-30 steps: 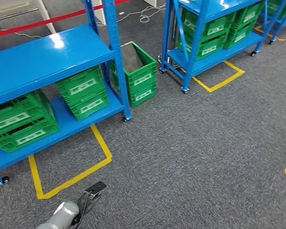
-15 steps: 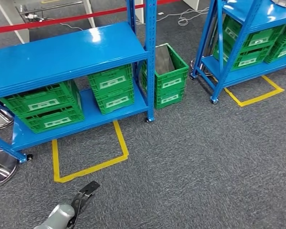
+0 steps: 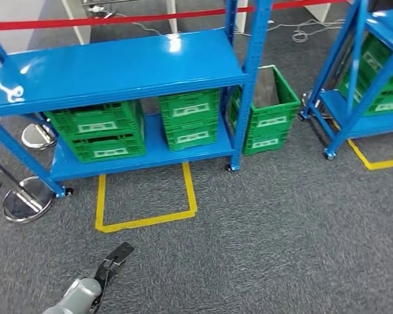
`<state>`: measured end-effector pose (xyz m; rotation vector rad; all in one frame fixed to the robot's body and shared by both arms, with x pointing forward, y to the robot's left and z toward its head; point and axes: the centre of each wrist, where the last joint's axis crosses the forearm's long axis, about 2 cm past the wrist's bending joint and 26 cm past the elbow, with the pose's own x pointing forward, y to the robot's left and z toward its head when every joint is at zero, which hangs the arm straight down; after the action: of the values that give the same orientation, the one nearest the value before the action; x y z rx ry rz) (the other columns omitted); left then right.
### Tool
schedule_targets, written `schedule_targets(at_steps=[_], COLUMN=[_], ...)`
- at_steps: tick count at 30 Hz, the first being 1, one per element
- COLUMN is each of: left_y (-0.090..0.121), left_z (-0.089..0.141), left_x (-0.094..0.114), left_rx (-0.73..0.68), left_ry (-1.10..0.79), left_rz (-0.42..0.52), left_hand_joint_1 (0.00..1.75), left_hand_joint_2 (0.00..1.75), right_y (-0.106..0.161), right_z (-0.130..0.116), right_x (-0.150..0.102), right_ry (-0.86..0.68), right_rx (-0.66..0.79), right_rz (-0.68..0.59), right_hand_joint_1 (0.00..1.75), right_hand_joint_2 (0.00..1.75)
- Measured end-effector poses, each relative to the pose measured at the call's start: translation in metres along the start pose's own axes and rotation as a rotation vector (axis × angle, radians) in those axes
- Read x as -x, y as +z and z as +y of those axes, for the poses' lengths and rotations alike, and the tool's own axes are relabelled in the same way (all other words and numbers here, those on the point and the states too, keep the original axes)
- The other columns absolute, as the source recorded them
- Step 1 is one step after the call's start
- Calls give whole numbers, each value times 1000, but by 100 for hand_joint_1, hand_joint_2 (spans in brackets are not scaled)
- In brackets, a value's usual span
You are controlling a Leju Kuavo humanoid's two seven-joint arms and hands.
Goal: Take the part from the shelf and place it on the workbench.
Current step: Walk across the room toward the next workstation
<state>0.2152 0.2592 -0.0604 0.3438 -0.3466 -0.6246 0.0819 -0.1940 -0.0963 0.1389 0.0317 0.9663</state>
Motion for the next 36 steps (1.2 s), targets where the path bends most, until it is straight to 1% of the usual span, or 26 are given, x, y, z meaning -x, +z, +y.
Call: schedule_targets(at_steps=[1, 3, 7, 10, 13, 18, 24, 32, 36], left_y=[0, 1, 7, 10, 11, 9, 9, 8, 8], left_z=[0, 1, -1, -10, -14, -20, -23, -21, -20], left_x=[-1, -7, -29, -33, -31, -18, -14, -12, -12], left_rx=[-5, -34, -65, -107, -139, -118, -112, -86, -75], left_ry=[-11, -20, -9, -6, -8, -20, -20, -15, -12], left_rz=[-2, -16, -63, -107, -135, -120, -114, -109, -101], left_hand_joint_1=[0, 0, 0, 0, 0, 0, 0, 0, 0], left_hand_joint_2=[175, 175, 175, 175, 175, 175, 175, 175, 175], right_y=[0, 0, 2, 1, -2, -3, -4, -3, -3], right_z=[1, 2, -2, 0, 8, 13, 15, 14, 11], right_x=[1, 0, -5, -4, 0, 1, 3, 3, 1], right_ry=[-14, -51, -68, -71, -89, -118, -135, -129, -119], right_rx=[2, 3, 19, 54, 94, 126, 125, 120, 128], right_rz=[-3, -10, -10, -22, -40, -43, -39, -19, -20], right_hand_joint_1=[0, 0, 0, 0, 0, 0, 0, 0, 0], right_hand_joint_2=[0, 0, 0, 0, 0, 0, 0, 0, 175])
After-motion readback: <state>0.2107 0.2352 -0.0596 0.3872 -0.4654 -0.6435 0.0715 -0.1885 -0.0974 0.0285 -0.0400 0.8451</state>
